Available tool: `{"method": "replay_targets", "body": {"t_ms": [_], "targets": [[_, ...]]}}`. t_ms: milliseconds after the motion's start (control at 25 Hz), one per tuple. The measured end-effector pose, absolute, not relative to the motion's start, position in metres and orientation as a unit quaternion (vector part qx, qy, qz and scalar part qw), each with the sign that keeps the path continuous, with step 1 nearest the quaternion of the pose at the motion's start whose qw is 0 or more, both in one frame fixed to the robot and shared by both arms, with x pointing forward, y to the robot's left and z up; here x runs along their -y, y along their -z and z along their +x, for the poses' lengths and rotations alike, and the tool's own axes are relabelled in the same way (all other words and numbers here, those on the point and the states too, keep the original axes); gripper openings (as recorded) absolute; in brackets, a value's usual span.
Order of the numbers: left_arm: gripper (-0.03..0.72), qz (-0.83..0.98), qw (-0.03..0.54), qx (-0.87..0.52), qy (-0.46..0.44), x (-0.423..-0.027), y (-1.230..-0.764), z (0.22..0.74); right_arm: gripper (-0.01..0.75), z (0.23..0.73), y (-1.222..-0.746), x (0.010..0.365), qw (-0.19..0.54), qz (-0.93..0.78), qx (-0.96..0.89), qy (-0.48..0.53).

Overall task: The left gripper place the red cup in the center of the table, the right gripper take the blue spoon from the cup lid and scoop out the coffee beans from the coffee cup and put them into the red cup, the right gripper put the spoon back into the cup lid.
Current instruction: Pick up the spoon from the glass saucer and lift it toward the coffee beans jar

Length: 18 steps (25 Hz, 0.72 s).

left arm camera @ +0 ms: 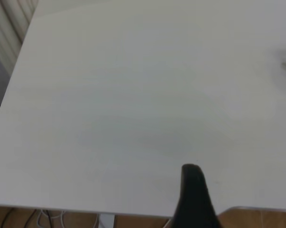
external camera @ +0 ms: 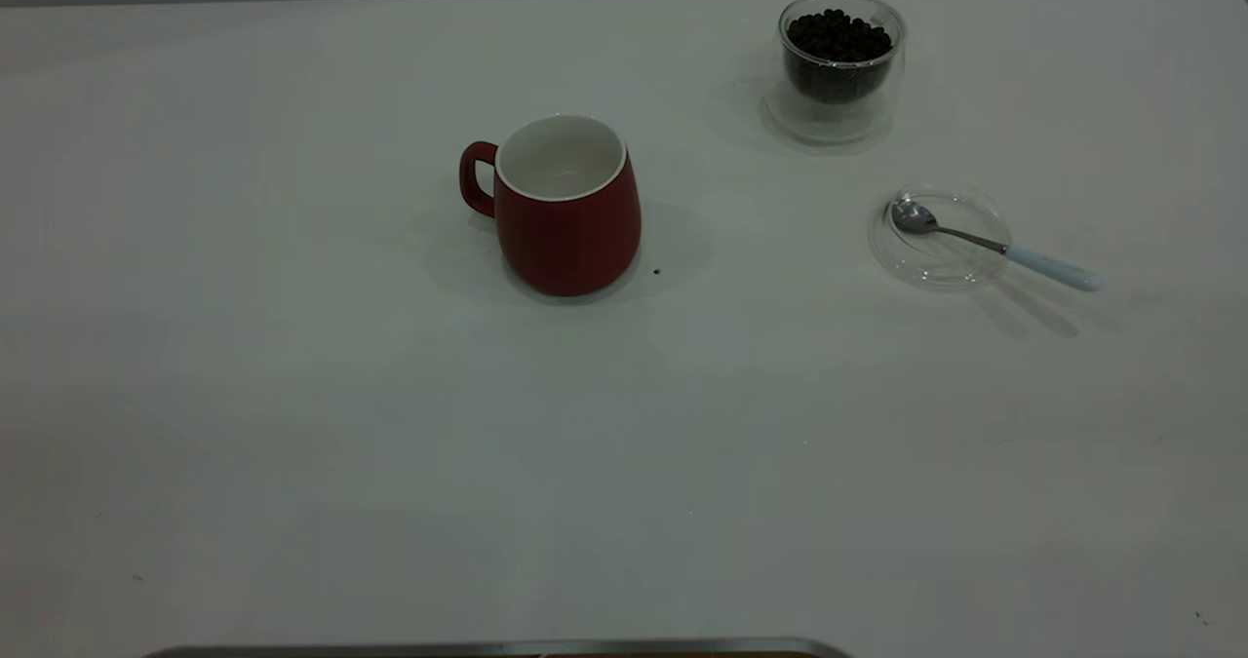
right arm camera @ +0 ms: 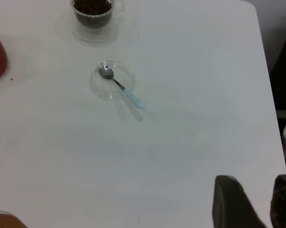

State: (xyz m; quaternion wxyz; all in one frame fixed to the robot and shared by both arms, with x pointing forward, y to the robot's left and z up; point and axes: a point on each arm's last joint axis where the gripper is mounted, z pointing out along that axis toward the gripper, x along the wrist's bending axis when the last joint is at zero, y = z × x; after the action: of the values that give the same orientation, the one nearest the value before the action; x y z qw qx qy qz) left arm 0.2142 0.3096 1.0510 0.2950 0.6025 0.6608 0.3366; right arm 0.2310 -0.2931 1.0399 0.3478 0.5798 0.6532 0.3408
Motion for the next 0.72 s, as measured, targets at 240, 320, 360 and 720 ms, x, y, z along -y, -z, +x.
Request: {"method": "replay_targets", "body": {"t_ms": [240,320,360,720], "targets": [[0.587,0.606,0.292,-0.665,-0.325,-0.308,-1.039,0.217,0.241,0.231,-1.040,0.293,0.348,0.580,-0.653,-0.341],[0.587,0.607,0.296,-0.664,-0.320,-0.307,-1.038,0.218,0.241,0.231,-1.040,0.293,0.348,0.580,-0.653,-0.341],[0.587,0.608,0.296,-0.665,-0.317,-0.306,-1.035,0.220,0.241,0.231,-1.040,0.293,0.348,0.580,-0.653,-0.341],[0.587,0.611,0.294,-0.666,-0.313,-0.306,-1.032,0.221,0.241,0.231,-1.040,0.293,0.348,0.580,-0.653,-0.341]]}}
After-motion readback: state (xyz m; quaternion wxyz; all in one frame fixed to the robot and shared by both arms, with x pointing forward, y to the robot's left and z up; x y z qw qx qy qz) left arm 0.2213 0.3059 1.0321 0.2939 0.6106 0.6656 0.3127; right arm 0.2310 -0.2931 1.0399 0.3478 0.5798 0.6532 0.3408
